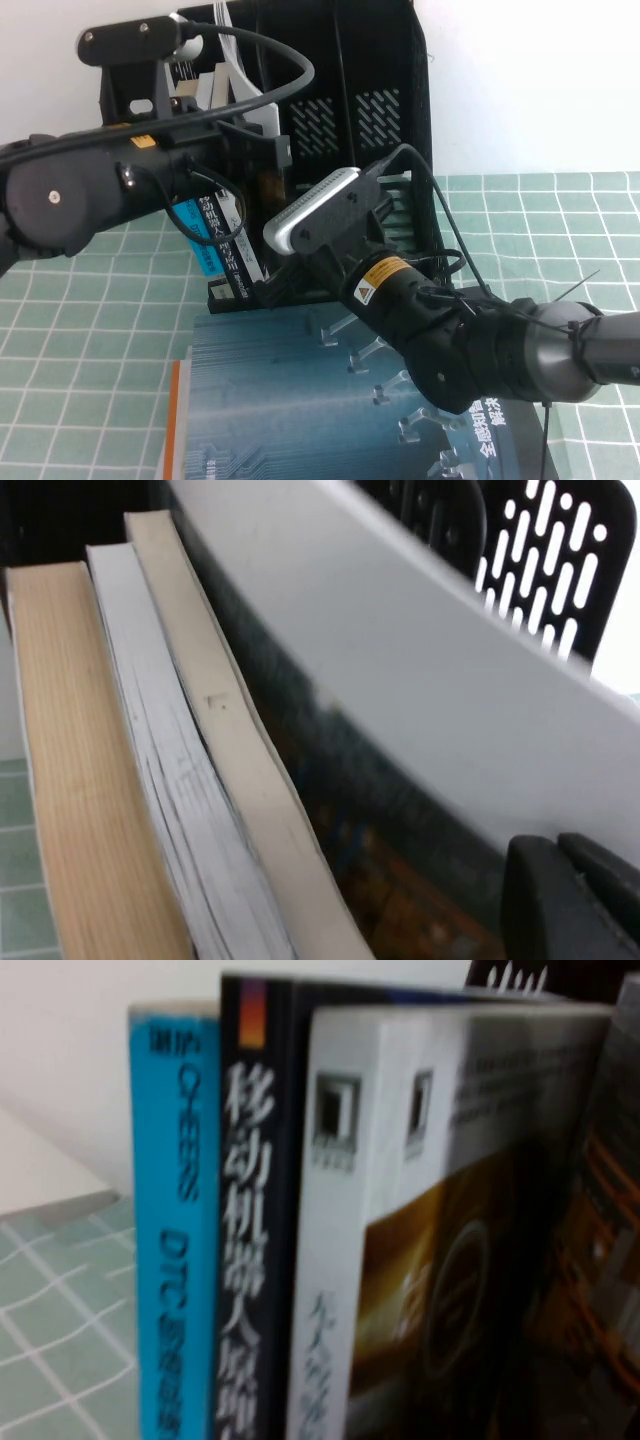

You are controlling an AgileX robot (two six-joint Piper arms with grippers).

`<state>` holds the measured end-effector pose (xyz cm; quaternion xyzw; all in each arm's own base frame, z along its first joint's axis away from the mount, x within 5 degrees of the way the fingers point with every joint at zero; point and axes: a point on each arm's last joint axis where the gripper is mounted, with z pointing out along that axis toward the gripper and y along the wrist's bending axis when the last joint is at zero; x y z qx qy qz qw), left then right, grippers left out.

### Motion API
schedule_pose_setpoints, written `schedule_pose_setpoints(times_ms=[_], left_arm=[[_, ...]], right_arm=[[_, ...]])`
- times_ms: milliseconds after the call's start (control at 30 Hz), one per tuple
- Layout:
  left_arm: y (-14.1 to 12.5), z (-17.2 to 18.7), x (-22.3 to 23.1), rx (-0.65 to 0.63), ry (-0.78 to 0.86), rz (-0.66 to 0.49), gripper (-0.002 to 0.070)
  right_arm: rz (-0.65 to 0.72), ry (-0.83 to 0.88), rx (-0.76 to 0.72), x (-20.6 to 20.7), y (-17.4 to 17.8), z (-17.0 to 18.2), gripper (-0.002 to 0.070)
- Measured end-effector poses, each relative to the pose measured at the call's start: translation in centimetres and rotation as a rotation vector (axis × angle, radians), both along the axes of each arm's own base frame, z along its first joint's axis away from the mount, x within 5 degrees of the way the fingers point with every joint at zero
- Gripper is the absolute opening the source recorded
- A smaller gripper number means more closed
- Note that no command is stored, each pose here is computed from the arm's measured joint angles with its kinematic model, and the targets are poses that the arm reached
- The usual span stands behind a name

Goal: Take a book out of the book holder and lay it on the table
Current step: Pick up the right side book from the book shelf

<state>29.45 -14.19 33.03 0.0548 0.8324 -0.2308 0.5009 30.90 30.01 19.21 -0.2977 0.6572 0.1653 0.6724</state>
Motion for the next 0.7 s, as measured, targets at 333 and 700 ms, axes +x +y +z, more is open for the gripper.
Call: schedule_pose_setpoints(times_ms=[333,700], left_arm=[[1.8,6.3,-5.4,0.0,-0.093,-0.09,-0.0002],[7.5,15.0,-18.6,-0.071,-0.443,-0.136,-0.0002]], right_arm=[[-0.1,-0.287,0.06,-0.9,-1.8,7.5,0.0024],[0.035,-0.451,-0.12,-7.1,-6.3,19.6,0.0016]])
